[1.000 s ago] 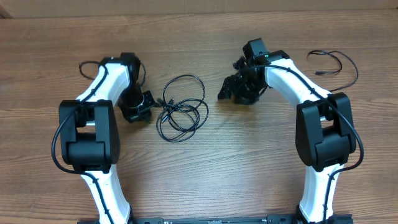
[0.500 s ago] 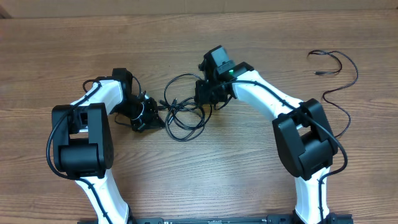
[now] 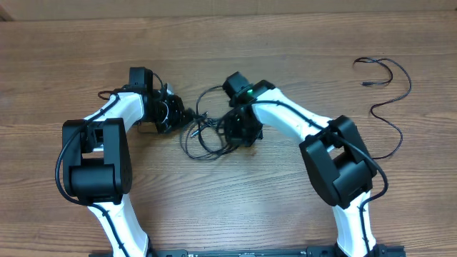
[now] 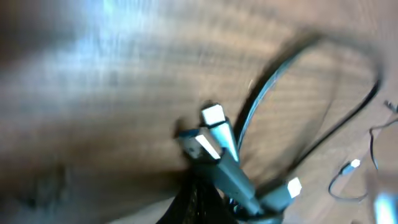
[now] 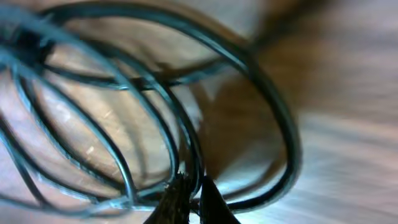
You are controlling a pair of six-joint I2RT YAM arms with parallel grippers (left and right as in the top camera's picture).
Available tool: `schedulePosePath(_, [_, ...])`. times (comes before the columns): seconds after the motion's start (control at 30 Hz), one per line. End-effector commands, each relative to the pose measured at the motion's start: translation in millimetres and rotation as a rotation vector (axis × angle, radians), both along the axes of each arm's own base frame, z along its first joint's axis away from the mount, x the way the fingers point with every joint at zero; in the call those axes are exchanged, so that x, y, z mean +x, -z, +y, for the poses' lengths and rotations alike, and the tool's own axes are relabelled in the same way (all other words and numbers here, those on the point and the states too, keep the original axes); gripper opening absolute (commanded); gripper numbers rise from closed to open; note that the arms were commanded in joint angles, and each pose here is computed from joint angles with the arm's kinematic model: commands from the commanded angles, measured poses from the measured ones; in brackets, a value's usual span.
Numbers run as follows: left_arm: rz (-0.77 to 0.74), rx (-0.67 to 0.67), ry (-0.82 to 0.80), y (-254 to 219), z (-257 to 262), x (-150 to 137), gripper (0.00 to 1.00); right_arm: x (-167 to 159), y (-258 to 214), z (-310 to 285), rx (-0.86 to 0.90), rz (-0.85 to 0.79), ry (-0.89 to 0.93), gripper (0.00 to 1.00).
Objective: Untangle cables
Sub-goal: 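Move both grippers back toward the loosened bundle at center, then grasp the cable bundle near the USB plugs with both grippers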
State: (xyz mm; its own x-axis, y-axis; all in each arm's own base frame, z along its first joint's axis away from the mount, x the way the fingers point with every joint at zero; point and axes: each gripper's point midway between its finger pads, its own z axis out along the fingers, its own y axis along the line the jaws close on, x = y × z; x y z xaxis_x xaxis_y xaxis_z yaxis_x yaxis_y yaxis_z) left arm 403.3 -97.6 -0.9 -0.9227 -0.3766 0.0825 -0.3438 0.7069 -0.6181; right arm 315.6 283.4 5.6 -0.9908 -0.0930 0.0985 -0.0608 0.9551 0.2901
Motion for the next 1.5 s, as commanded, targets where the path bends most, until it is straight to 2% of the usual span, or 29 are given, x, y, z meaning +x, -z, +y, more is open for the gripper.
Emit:
schedulePosePath(0.0, [0.018, 0.053, -0.072, 20.3, 8.3, 6.6, 0.04, -31.4, -1.5, 32.0, 0.061, 0.056, -0.074, 0.06])
schedulePosePath(0.1, [-0.066, -0.024, -0.055, 6.8, -1.1, 23.2, 0.04, -46.7, -2.3, 50.3, 0.077, 0.05, -0.129, 0.09])
schedulePosePath(0.2, [-0.12, -0.028, -0.034, -9.5, 0.4, 37.9, 0.04, -52.4, -0.7, 56.8, 0.047, 0.014, -0.169, 0.1])
schedulePosePath(0.3, [-0.114, 0.059, -0.021, -29.3, 17.2, 43.8, 0.04, -46.7, -17.8, 52.2, 0.027, 0.002, -0.222, 0.12])
schedulePosePath(0.43, [-0.075, 0.141, 0.001, -60.9, 29.6, 39.8, 0.04, -16.9, -47.7, 38.9, -0.055, -0.086, -0.205, 0.13])
schedulePosePath(0.47, [-0.056, 0.142, 0.019, -66.8, 29.3, 35.3, 0.04, -10.4, -52.6, 40.3, -0.051, -0.111, -0.21, 0.15])
schedulePosePath(0.5, [-0.032, 0.144, 0.033, -70.8, 29.1, 29.7, 0.04, -3.1, -58.4, 43.4, -0.036, -0.141, -0.223, 0.24])
schedulePosePath(0.53, [0.002, 0.144, 0.054, -73.3, 27.0, 20.5, 0.04, 1.3, -62.5, 45.9, -0.023, -0.161, -0.24, 0.37])
schedulePosePath(0.63, [0.128, 0.153, 0.102, -68.0, 20.3, -12.0, 0.04, 10.9, -66.2, 51.8, 0.006, -0.216, -0.296, 0.41])
schedulePosePath(0.77, [0.259, 0.253, 0.152, -41.6, 21.0, -50.4, 0.04, 14.0, -66.2, 53.0, 0.014, -0.233, -0.318, 0.4])
schedulePosePath(0.87, [0.31, 0.259, 0.169, -23.6, 19.2, -70.3, 0.04, 16.6, -65.2, 55.5, 0.023, -0.257, -0.36, 0.36])
schedulePosePath(1.0, [0.288, 0.261, 0.166, -5.5, 19.5, -72.9, 0.04, 28.0, -59.3, 64.6, 0.053, -0.308, -0.353, 0.33])
schedulePosePath(1.13, [0.266, 0.265, 0.164, 5.5, 19.9, -73.2, 0.05, 33.0, -49.2, 66.2, 0.067, -0.344, -0.393, 0.24])
schedulePosePath(1.47, [0.224, 0.266, 0.199, 11.0, 19.1, -71.3, 0.08, 46.1, -32.3, 75.2, 0.102, -0.434, -0.413, 0.23])
